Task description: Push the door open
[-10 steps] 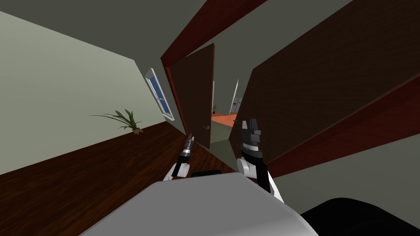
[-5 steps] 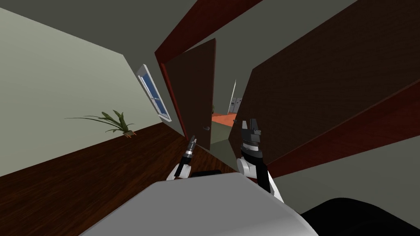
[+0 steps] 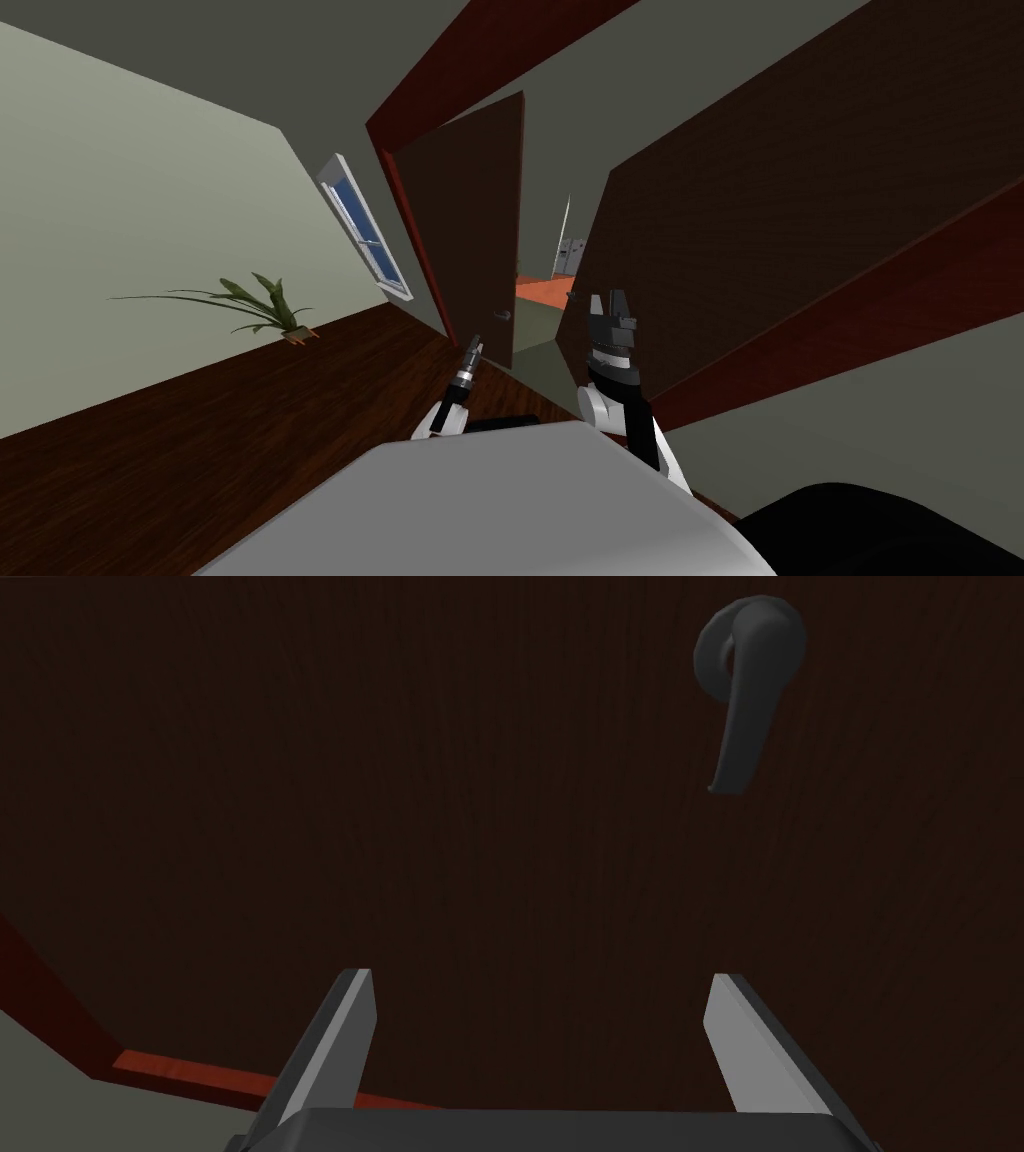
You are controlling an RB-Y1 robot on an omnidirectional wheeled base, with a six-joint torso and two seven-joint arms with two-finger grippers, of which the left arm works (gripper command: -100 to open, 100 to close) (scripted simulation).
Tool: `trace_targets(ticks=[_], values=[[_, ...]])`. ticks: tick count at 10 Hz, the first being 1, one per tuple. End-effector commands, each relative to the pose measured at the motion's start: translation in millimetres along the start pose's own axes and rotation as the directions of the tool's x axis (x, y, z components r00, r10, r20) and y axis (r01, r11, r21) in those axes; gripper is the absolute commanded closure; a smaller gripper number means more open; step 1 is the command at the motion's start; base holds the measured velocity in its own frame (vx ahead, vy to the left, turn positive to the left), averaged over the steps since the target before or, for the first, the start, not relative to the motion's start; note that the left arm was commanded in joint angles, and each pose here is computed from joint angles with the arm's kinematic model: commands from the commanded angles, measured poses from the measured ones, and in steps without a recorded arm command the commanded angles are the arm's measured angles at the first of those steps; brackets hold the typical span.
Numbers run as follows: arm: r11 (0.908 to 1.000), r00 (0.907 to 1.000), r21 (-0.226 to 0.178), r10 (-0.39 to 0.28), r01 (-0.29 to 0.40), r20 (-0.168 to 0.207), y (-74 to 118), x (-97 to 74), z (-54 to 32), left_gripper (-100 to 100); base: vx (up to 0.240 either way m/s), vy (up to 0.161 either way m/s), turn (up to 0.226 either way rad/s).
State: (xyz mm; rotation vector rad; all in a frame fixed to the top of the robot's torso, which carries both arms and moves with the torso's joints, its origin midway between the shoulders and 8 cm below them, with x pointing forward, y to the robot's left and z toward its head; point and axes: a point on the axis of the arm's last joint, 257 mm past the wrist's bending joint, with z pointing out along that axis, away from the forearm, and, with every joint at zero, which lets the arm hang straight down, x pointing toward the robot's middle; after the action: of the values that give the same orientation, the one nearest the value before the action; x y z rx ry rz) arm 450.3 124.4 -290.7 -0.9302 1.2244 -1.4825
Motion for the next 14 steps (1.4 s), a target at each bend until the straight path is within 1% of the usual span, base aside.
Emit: trace_targets(ticks=[1, 7, 11, 12, 13, 14], values=[[0.9997, 0.9998, -0.024, -0.006, 0.006, -0.018, 11.6, 8.2, -2.5, -100, 0.082, 0.076, -0.093], [0.9941, 0.9966, -0.107, -0.026, 0.017, -0.079, 51.7, 34.4, -13.8, -100, 0.068, 0.078, -0.087], [0.9885, 0.9933, -0.150, -0.036, 0.020, -0.109, 71.2, 47.8, -21.4, -100, 0.066, 0.067, -0.069], [0.9857, 0.9917, -0.167, -0.041, 0.020, -0.122, 78.7, 53.1, -24.7, -100, 0.072, 0.073, -0.097], [0.9857, 0.9917, -0.167, -0.041, 0.020, -0.122, 78.7, 53.1, -24.7, -100, 0.058, 0.062, -0.032], [0.9832, 0.9903, -0.181, -0.044, 0.020, -0.132, 84.8, 57.6, -27.6, -100, 0.066, 0.061, -0.048]])
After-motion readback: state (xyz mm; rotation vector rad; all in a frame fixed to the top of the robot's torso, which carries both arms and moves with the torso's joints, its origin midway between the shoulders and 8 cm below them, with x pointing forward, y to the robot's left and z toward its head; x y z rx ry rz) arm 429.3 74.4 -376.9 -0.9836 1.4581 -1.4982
